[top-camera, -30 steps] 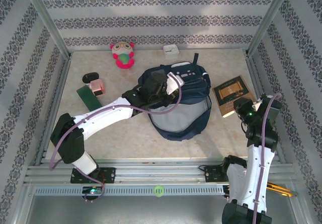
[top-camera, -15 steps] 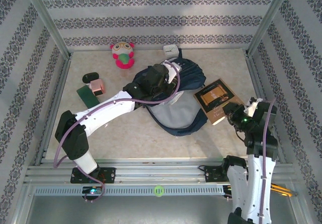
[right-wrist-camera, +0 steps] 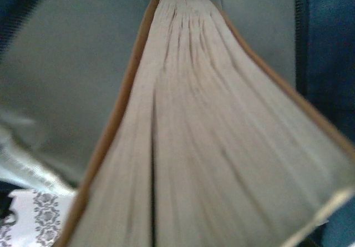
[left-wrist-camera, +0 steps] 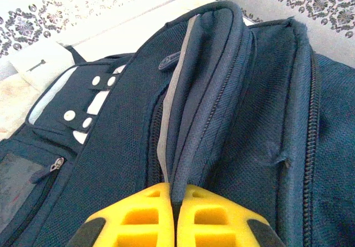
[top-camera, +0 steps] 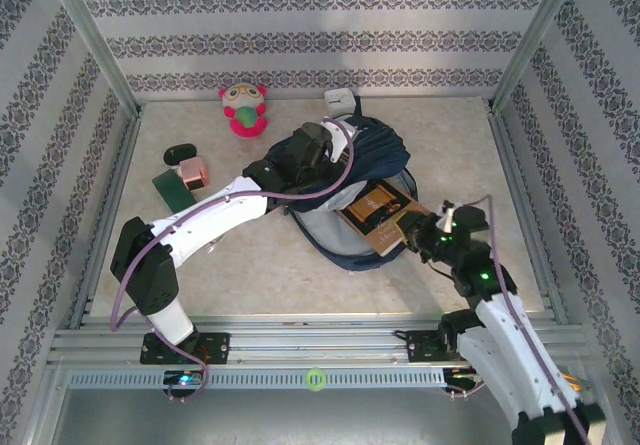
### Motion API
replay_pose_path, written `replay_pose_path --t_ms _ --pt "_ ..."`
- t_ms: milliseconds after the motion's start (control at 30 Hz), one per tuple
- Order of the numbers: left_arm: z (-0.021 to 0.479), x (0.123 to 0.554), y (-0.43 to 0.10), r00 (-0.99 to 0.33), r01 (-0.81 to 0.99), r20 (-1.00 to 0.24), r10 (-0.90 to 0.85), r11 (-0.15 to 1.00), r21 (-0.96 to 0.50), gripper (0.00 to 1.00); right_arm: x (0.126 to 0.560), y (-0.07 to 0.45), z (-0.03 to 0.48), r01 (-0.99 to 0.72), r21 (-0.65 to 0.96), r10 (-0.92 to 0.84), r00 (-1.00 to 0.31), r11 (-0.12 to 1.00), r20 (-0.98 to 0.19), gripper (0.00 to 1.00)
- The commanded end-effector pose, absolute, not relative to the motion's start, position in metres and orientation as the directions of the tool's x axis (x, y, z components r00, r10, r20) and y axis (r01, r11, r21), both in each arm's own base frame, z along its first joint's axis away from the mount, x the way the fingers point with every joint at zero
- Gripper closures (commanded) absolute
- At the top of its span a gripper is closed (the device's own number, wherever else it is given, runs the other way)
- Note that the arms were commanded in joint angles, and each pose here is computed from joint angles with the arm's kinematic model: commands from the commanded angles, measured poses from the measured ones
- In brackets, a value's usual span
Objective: Pack books, pencil case, and school supplies into a backpack
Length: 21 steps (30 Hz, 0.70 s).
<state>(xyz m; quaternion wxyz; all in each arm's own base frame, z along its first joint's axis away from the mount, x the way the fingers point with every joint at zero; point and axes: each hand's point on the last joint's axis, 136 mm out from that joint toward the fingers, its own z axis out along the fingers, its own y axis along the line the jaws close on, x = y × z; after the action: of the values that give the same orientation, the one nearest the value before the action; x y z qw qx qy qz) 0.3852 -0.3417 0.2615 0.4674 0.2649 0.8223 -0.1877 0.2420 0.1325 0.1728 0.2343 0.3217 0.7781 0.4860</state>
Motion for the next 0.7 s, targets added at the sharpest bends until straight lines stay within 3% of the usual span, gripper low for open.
replay_pose_path --t_ms 0,333,667 --pt "0.330 0.392 -0.344 -0.327 0.618 -0.938 0.117 0.777 -0.119 1.00 0.283 0.144 0.218 0.059 0.971 0.786 -0.599 0.231 -0.150 1.00" --pt "0.336 0.389 -0.345 -0.320 0.638 -0.941 0.111 0.760 -0.127 1.00 0.351 0.173 0.218 -0.030 0.973 0.841 -0.497 0.227 -0.212 1.00" --pt "0.350 0.384 -0.347 -0.295 0.667 -0.951 0.092 0.733 -0.136 1.00 0.423 0.192 0.189 0.017 0.987 0.883 -0.449 0.162 -0.137 1.00"
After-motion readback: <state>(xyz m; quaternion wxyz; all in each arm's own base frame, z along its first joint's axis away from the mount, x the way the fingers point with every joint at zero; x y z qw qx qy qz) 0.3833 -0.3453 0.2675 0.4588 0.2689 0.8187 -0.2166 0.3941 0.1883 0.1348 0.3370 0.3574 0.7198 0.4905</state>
